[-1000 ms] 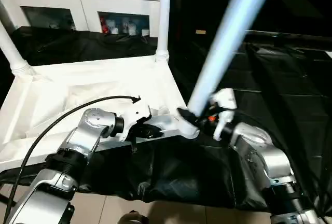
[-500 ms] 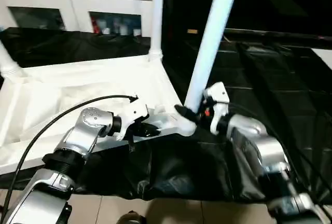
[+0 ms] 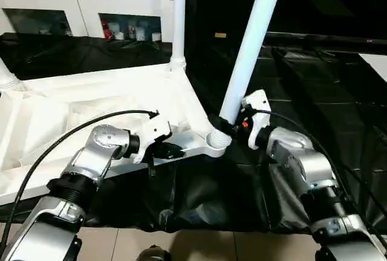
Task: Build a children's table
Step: Insert table leg to table base
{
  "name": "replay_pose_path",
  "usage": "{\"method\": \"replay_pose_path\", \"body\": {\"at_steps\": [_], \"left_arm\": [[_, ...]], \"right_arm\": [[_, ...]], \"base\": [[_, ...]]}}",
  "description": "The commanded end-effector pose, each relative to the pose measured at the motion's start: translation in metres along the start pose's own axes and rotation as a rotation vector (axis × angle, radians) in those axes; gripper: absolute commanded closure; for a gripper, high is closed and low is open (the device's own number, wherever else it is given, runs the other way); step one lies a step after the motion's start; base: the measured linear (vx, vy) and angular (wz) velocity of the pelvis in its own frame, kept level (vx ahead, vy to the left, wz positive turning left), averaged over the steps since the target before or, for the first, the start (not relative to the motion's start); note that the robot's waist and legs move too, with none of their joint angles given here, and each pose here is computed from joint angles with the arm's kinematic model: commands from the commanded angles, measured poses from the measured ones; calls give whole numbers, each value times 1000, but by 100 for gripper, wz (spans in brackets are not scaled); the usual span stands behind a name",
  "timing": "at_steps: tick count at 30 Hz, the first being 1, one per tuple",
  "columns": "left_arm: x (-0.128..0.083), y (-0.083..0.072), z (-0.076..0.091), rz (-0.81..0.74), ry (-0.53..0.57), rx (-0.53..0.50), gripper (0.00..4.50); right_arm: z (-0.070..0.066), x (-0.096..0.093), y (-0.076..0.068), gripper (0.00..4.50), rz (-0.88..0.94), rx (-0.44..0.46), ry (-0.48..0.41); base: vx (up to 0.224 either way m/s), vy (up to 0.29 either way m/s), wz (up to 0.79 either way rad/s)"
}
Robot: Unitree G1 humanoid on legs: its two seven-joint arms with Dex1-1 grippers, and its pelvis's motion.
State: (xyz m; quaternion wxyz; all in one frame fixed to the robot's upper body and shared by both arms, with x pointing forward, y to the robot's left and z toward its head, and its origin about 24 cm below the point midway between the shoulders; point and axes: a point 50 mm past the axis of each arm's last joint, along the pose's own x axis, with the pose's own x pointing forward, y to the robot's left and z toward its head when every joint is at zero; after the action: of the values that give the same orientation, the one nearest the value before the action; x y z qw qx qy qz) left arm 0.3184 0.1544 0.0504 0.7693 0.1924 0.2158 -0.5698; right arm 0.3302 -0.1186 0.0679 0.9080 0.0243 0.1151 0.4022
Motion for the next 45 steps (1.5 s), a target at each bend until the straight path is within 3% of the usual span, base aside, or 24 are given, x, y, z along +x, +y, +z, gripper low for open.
{"method": "replay_pose_path", "body": {"at_steps": [1, 6, 8, 13, 14, 20, 27, 35, 45], "left_arm": [[0, 2, 7, -6, 15, 46, 450], [-1, 1, 7, -5, 18, 49, 450], [-2, 2, 7, -5, 17, 55, 450], [-7, 4, 12, 8, 33, 98, 450], [-11, 7, 20, 14, 35, 128, 450], [-17, 7, 34, 13, 20, 168, 450], [-18, 6, 33, -3, 35, 173, 450], [-17, 3, 33, -27, 16, 152, 450], [-15, 1, 31, -41, 19, 145, 450]], "right_arm": [[-2, 0, -1, 261, 6, 11, 19], [20, 0, -2, 261, 23, 60, -114], [35, -2, -2, 261, 34, 95, -212], [48, -6, -1, 261, 49, 74, -266], [50, -8, -1, 261, 45, 58, -262], [43, -10, 0, 261, 31, 49, -231], [38, -10, 2, 261, 35, 52, -203], [18, -8, 6, 261, 75, 36, -54], [9, -2, 6, 261, 80, 29, 10]], "base": [[0, 0, 0], [0, 0, 0], [0, 0, 0], [0, 0, 0], [0, 0, 0], [0, 0, 0], [0, 0, 0], [0, 0, 0], [0, 0, 0]]}}
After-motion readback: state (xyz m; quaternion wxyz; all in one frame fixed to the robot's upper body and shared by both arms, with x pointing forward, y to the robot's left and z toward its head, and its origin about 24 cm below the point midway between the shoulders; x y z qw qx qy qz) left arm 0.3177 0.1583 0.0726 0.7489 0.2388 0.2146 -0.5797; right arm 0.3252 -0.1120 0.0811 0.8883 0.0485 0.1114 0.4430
